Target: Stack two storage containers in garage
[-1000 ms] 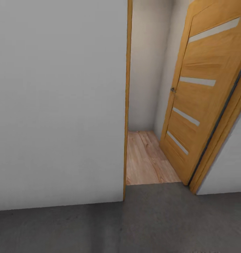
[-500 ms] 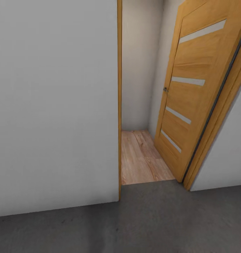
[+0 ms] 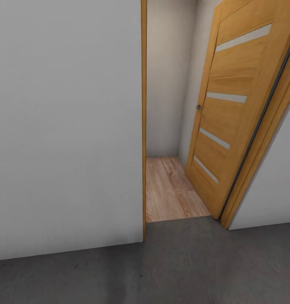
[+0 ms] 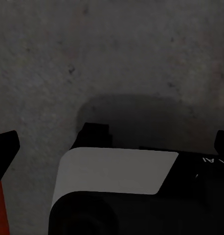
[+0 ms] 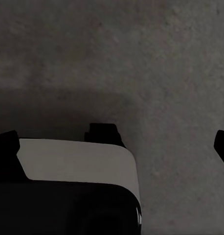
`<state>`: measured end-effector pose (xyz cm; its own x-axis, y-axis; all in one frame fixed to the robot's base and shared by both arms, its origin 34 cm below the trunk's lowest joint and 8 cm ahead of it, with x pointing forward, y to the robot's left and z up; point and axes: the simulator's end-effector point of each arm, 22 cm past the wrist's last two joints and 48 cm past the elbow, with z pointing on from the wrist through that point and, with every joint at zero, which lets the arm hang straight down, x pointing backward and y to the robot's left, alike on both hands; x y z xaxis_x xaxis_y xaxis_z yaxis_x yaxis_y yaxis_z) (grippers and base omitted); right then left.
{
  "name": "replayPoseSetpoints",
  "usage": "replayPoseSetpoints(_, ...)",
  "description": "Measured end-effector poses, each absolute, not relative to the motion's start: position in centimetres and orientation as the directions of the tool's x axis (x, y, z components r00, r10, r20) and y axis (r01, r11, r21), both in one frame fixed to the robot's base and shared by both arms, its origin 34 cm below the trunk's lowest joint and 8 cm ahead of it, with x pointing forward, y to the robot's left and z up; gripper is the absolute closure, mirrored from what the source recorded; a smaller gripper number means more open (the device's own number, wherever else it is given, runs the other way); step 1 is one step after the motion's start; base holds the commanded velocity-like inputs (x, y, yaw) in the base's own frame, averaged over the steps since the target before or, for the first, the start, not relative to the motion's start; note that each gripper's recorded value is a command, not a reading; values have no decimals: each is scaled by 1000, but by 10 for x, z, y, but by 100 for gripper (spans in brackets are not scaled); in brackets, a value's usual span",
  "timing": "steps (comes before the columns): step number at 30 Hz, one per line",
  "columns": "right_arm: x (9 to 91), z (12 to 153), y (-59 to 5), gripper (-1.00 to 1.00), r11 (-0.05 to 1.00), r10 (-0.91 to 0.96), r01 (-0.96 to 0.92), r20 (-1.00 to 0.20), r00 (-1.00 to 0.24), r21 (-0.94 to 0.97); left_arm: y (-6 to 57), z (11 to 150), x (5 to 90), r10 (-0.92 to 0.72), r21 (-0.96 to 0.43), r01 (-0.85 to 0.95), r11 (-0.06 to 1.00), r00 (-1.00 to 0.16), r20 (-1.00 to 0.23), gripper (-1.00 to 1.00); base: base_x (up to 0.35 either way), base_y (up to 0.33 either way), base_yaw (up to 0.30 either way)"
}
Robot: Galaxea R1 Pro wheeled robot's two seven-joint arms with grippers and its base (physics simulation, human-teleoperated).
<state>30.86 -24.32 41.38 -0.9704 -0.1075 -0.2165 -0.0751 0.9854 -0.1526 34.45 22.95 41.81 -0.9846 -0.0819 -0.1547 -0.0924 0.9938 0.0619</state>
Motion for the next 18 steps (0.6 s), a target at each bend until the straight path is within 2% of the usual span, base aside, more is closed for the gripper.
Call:
replayPoseSetpoints(5,309,414,-243,-100,986,-107,-75,-216,-970,-152,230,418,344,-83,62,-93,994,-985,-155,-100,0,0,-1)
replayPoseSetpoints(18,309,414,-243,-100,986,-103,-70,-219,-970,-153,231,419,345,-85,63,-96,993,-984,-157,-100,0,0,-232)
